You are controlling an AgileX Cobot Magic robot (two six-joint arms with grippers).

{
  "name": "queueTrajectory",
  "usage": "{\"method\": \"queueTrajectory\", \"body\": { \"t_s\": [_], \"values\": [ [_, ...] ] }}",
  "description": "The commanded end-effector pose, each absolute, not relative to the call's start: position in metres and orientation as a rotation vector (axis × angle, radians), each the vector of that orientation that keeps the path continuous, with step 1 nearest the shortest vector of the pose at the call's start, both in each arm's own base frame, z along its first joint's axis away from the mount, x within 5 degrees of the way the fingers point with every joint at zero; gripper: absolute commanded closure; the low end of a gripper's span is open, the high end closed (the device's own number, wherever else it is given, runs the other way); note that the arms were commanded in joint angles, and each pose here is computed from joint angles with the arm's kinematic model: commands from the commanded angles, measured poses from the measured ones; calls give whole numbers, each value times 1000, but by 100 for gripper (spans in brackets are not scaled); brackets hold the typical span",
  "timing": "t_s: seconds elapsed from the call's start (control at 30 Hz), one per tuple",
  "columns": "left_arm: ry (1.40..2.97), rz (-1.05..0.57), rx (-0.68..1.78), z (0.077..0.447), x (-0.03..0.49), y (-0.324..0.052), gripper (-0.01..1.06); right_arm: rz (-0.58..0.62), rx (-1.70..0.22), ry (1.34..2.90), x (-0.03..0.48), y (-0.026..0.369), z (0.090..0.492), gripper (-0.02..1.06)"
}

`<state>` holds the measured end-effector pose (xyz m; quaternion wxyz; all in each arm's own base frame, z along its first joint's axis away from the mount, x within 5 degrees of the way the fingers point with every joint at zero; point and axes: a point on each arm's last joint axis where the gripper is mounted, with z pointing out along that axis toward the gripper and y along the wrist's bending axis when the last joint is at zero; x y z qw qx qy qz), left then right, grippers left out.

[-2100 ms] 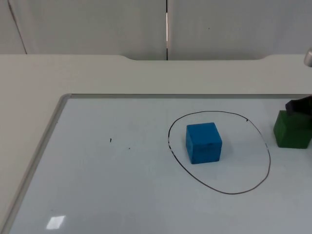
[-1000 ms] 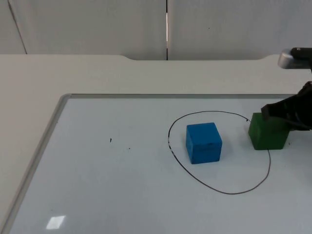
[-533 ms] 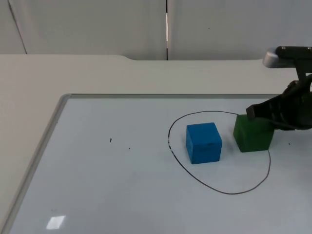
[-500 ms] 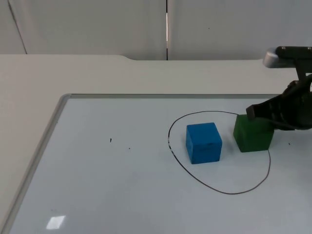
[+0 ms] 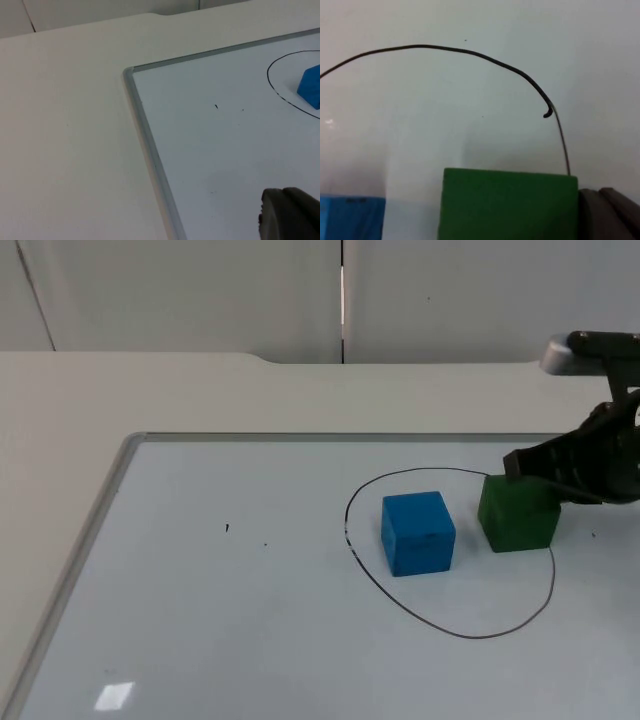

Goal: Push the two cubes into the marked area.

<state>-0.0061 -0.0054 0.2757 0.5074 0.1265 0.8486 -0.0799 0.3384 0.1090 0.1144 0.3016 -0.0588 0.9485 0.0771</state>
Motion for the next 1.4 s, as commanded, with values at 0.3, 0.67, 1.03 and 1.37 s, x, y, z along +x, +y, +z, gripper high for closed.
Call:
{"method": "queueTrajectory", "body": {
  "t_s": [0.3,0.67,1.03,1.37],
  "values": [
    [2046,-195,298,275,-6,-6,105,241,-239,2497,331,134,116,104],
    [2046,-195,298,275,-6,-6,105,190,-365,2478,330,129,128,104],
    [2046,-195,298,275,-6,-6,105,137,-280,2400,321,87,203,104],
    [2046,-195,298,275,-6,-6,105,106,-315,2126,272,72,304,104]
  ]
}}
